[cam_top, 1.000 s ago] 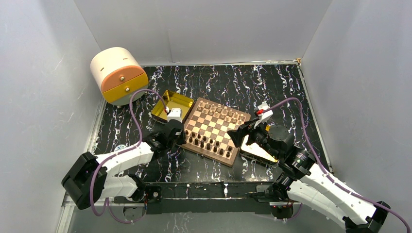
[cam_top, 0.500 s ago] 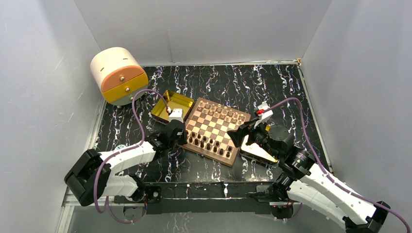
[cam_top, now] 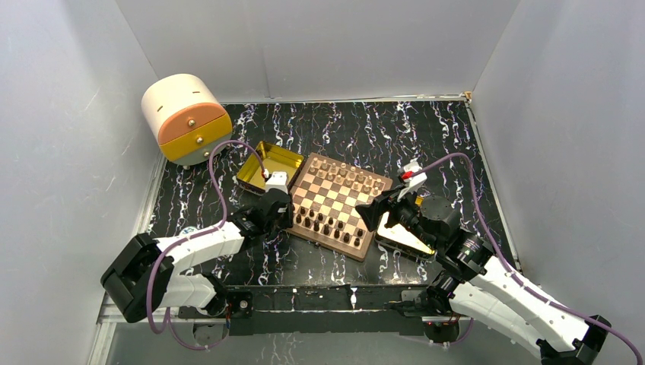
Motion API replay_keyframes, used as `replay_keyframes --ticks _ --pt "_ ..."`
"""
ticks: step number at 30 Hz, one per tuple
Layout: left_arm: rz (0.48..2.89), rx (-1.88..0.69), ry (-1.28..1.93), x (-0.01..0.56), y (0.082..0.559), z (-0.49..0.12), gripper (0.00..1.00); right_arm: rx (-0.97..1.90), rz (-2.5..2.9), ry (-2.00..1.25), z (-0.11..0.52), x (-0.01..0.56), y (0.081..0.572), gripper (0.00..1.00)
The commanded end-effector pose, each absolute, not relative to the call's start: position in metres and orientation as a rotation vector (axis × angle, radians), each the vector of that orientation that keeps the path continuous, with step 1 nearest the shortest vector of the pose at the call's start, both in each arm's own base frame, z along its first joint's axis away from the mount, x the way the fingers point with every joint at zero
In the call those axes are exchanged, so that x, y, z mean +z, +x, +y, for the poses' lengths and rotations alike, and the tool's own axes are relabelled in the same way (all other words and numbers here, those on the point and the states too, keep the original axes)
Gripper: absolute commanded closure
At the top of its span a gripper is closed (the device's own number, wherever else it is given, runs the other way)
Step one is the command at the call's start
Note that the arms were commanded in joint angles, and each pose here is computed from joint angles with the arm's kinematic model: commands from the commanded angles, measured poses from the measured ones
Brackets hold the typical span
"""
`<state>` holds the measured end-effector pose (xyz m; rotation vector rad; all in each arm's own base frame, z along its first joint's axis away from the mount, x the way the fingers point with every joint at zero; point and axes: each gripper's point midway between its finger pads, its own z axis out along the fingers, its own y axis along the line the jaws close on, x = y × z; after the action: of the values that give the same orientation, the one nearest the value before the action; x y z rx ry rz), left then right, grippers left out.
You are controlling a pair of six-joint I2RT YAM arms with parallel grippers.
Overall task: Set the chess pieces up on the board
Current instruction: Place the chess piece on the chessboard.
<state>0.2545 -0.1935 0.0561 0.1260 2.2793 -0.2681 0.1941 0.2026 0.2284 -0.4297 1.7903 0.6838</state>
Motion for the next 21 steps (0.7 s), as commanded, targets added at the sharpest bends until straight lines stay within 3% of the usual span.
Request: replay_keyframes --ticks 1,5,13,21 --pt "2.257 -0.282 0.120 0.071 0.258 -0.198 0.68 0.735 1.707 -0.412 0.208 0.258 0.195 0.01" --pt "2.283 -0.257 0.101 0.083 0.258 -0.196 0.63 0.736 1.705 -0.414 0.209 0.261 0.195 0.01" --pt "2.288 -0.180 0.102 0.115 0.266 -0.192 0.63 0.751 1.713 -0.410 0.211 0.258 0.194 0.01" --pt "2.260 -0.073 0.187 0.147 0.307 -0.184 0.63 0.759 1.684 -0.407 0.210 0.262 0.194 0.01"
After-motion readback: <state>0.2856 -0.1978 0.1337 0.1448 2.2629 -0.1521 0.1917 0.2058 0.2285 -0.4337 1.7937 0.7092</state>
